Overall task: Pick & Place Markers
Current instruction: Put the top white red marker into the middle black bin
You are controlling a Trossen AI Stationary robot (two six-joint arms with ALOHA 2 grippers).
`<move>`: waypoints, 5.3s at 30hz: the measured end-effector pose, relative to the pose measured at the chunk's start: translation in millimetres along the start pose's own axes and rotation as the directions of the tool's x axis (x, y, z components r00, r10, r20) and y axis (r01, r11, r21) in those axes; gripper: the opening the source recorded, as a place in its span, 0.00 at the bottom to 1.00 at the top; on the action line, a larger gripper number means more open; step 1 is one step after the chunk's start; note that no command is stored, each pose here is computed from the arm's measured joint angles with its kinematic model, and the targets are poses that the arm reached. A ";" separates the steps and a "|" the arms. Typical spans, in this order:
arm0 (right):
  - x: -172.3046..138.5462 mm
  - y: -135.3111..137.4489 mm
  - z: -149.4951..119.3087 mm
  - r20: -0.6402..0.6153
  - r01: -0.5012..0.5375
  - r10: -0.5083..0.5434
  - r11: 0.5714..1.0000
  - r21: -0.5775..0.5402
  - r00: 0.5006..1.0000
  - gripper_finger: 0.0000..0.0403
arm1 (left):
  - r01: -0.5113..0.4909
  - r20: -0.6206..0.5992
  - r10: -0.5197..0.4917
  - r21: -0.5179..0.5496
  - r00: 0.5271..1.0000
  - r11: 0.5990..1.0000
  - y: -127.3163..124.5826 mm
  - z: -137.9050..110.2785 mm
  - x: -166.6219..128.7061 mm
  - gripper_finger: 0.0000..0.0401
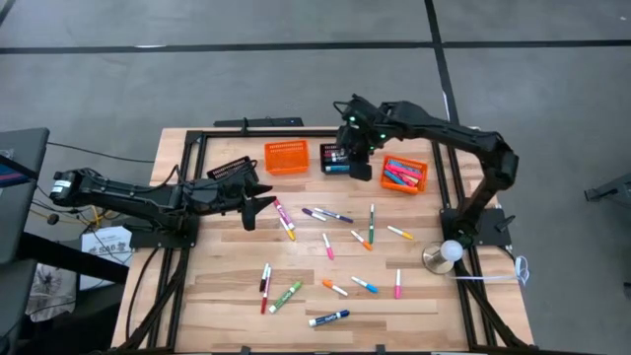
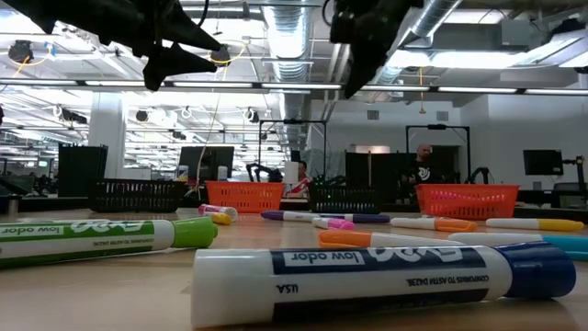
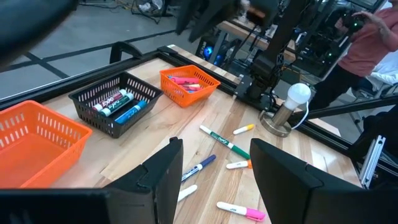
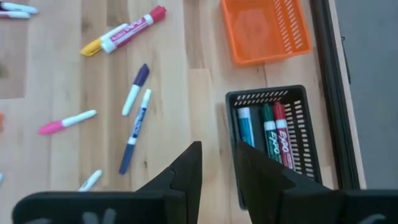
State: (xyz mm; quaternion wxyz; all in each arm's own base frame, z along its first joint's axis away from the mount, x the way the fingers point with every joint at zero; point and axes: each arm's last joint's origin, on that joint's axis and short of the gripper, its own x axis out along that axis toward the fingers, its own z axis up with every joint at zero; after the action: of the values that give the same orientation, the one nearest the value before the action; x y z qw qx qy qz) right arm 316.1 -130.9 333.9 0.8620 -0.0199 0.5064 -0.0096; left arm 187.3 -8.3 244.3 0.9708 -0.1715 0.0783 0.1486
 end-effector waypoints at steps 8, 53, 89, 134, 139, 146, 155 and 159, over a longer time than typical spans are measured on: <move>-32.9 13.8 -18.0 0.073 -0.007 0.003 0.999 0.047 0.997 0.17 | 0.000 0.000 0.000 0.000 1.000 1.000 0.0 0.0 0.0 0.46; -17.6 114.9 -171.5 0.730 -0.183 -0.101 0.937 0.299 0.676 0.16 | 0.154 -0.168 -0.194 -0.227 0.967 0.962 -40.5 -2.7 60.5 0.46; -27.7 120.6 -177.6 0.802 -0.120 -0.075 0.976 0.180 0.592 0.16 | -0.239 -0.380 -0.075 -0.711 0.922 0.662 -3.4 -34.7 107.3 0.46; -27.7 120.2 -177.5 0.802 -0.099 -0.075 0.981 0.166 0.593 0.16 | -0.720 -0.685 0.227 -0.677 0.692 0.153 36.6 -71.2 103.1 0.46; -27.7 120.2 -177.5 0.802 -0.100 -0.075 0.981 0.165 0.593 0.16 | -0.756 -0.725 0.223 -0.642 0.652 0.126 39.9 -84.1 108.2 0.46; -27.8 120.5 -177.4 0.803 -0.108 -0.072 0.980 0.168 0.592 0.16 | -0.766 -0.738 0.216 -0.635 0.640 0.099 47.2 -83.8 110.5 0.46; -27.8 120.5 -177.4 0.803 -0.113 -0.070 0.979 0.168 0.592 0.16 | -0.773 -0.732 0.265 -0.626 0.628 0.103 62.7 -80.3 111.1 0.46; -27.8 120.5 -177.4 0.803 -0.130 -0.070 0.975 0.181 0.592 0.16 | -0.773 -0.729 0.270 -0.623 0.629 0.121 62.5 -80.3 111.2 0.46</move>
State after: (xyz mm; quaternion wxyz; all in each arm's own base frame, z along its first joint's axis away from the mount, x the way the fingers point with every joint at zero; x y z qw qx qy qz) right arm 147.2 -13.8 266.6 0.9940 0.0822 0.0587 -0.0409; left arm 264.4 48.3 127.8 0.5255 -0.6643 0.2572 0.4651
